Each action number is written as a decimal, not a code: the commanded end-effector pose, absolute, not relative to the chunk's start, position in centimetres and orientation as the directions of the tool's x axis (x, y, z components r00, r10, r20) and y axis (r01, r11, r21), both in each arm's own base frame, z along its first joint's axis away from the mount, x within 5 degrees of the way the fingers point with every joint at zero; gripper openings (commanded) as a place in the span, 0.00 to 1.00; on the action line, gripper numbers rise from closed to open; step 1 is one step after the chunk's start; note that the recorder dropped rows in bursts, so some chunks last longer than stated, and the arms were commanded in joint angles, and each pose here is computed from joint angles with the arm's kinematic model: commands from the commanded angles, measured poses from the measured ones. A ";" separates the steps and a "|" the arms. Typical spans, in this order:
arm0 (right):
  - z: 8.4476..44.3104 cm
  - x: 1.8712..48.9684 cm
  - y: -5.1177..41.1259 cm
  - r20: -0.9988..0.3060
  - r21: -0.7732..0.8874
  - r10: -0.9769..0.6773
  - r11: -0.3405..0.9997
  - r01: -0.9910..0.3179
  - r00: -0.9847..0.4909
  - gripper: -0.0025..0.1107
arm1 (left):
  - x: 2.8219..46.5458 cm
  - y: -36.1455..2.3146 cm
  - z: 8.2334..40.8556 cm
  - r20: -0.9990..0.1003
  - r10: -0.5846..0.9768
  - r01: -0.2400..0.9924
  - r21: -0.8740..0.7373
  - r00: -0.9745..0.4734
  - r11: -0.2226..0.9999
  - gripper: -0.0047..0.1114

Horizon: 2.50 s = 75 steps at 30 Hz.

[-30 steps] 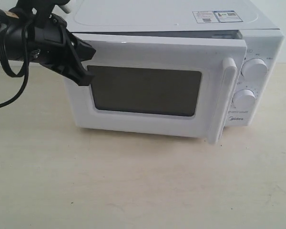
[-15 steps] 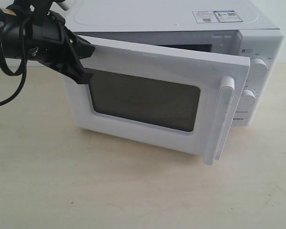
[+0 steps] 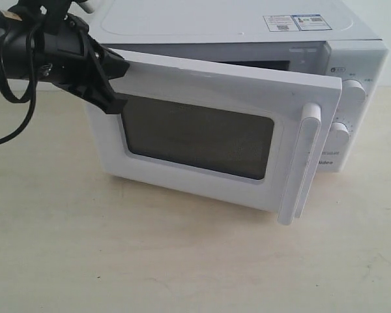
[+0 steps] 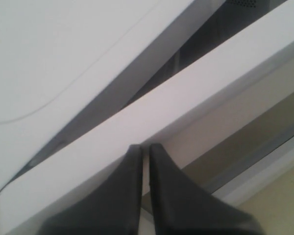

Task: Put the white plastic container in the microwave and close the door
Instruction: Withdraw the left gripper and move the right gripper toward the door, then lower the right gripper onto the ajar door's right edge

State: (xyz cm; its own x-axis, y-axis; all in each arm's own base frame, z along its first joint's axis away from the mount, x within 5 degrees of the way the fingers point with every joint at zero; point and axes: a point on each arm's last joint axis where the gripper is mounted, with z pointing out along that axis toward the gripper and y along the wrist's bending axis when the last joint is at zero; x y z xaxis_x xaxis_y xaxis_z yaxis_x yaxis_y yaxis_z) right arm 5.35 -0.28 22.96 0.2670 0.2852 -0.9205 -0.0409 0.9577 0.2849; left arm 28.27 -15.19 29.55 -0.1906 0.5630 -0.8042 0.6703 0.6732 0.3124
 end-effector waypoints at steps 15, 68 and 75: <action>40.4 4.5 5.1 -0.944 0.105 0.270 0.789 -0.605 0.189 0.02 | 26.9 -14.7 32.2 -0.850 0.502 0.647 0.294 -0.158 0.703 0.08; 33.0 16.0 12.9 -0.862 0.465 0.205 0.685 -0.561 -0.464 0.02 | 12.5 -8.5 44.0 -0.975 0.202 0.626 0.215 0.094 0.750 0.08; 29.5 15.6 13.6 -0.879 0.375 0.196 0.847 -0.378 -0.434 0.02 | 12.5 -8.5 44.0 -0.975 0.202 0.626 0.215 0.094 0.750 0.08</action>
State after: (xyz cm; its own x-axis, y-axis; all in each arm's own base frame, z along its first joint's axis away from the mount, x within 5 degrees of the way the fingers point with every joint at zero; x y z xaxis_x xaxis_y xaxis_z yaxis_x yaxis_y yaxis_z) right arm 15.58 13.86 30.32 -0.4768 0.1907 -0.8580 -0.4646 0.7740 0.4302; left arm 12.79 -8.53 43.75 0.0936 0.2188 -0.9713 0.6206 0.7500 0.2287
